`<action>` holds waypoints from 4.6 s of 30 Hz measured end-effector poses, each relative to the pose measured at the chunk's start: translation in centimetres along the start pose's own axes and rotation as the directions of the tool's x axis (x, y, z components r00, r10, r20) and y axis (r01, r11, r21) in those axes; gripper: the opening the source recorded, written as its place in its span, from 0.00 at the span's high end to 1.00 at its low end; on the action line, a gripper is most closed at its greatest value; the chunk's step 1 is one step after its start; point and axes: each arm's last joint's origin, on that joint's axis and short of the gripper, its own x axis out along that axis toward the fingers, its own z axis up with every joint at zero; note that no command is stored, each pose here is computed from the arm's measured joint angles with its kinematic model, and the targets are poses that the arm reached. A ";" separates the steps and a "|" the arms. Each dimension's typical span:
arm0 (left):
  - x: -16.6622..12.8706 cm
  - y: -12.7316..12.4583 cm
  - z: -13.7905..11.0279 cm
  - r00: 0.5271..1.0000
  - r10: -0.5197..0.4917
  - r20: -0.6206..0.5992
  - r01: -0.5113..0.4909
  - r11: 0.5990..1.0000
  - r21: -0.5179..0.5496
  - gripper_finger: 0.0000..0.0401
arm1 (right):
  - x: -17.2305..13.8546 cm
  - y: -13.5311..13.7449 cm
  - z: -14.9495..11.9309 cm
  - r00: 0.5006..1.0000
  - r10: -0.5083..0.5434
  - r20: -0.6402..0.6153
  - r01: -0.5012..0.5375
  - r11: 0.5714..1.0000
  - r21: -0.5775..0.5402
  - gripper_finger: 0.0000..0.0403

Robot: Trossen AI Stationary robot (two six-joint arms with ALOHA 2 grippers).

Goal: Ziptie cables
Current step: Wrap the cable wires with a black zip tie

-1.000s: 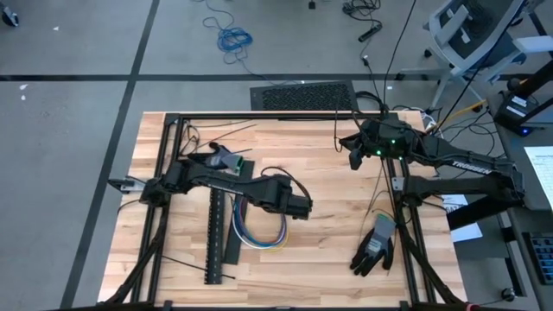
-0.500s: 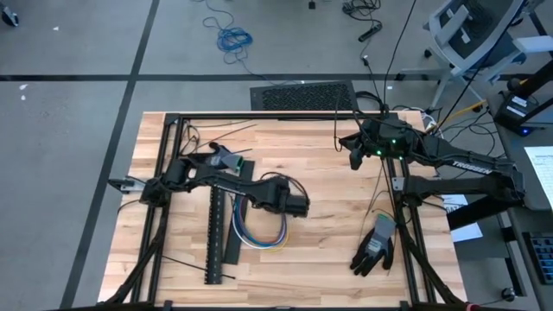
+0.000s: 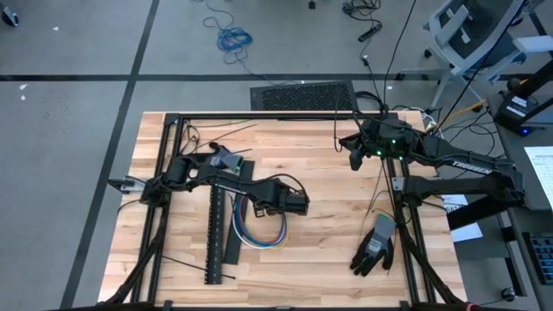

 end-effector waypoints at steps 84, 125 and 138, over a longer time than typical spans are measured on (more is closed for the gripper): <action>-17.4 5.3 5.5 0.883 -0.465 0.060 -0.243 -0.344 0.907 0.94 | 7.7 10.1 -2.5 0.898 0.439 -0.013 -0.416 0.861 0.294 1.00; -16.2 3.3 5.3 0.836 -0.545 0.063 -0.265 -0.301 0.916 0.94 | 9.4 11.0 -2.8 0.912 0.405 0.067 -0.401 0.841 0.364 1.00; -16.1 1.8 4.7 0.765 -0.644 0.014 -0.234 -0.258 0.937 0.94 | 9.3 11.1 -2.9 0.930 0.366 -0.010 -0.336 0.863 0.376 1.00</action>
